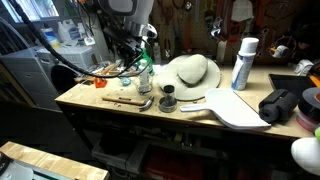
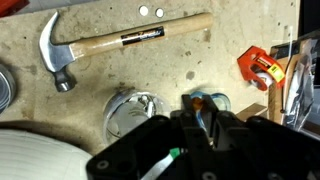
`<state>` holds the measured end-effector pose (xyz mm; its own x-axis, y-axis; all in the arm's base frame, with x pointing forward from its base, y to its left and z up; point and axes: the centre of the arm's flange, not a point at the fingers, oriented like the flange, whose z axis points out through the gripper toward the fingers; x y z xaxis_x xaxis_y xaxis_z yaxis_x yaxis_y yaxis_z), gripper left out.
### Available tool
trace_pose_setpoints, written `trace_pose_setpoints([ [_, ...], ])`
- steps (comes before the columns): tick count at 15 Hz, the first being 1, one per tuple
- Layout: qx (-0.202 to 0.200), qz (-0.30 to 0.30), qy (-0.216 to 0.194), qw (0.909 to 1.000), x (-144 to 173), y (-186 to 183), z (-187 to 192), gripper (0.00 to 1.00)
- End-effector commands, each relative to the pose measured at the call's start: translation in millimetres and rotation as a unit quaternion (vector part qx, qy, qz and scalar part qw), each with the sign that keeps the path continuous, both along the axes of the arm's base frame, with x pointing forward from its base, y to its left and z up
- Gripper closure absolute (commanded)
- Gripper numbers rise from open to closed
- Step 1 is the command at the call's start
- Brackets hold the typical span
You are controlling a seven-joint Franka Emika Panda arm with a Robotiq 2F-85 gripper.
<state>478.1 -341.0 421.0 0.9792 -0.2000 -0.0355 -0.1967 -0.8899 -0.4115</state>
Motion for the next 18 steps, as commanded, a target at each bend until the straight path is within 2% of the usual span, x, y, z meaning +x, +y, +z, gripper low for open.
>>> trace_pose_setpoints([
  [1,-0.044,-0.013,0.004,0.9989,-5,10,-4,0.96],
  [4,-0.082,-0.022,0.007,0.9963,3,9,-6,0.96],
  [6,-0.090,-0.022,0.005,0.9957,7,10,-5,0.96],
  [8,-0.099,-0.018,0.021,0.9946,8,13,-6,0.96],
  [9,-0.108,-0.013,0.032,0.9936,7,14,-8,0.60],
  [10,-0.113,-0.010,0.036,0.9929,7,15,-8,0.60],
  [11,-0.117,-0.006,0.043,0.9922,7,16,-8,0.54],
  [15,-0.120,0.005,0.053,0.9913,8,20,-5,0.23],
  [16,-0.113,0.010,0.057,0.9919,8,20,-2,0.17],
  [18,-0.082,0.054,0.097,0.9905,2,19,10,0.02],
])
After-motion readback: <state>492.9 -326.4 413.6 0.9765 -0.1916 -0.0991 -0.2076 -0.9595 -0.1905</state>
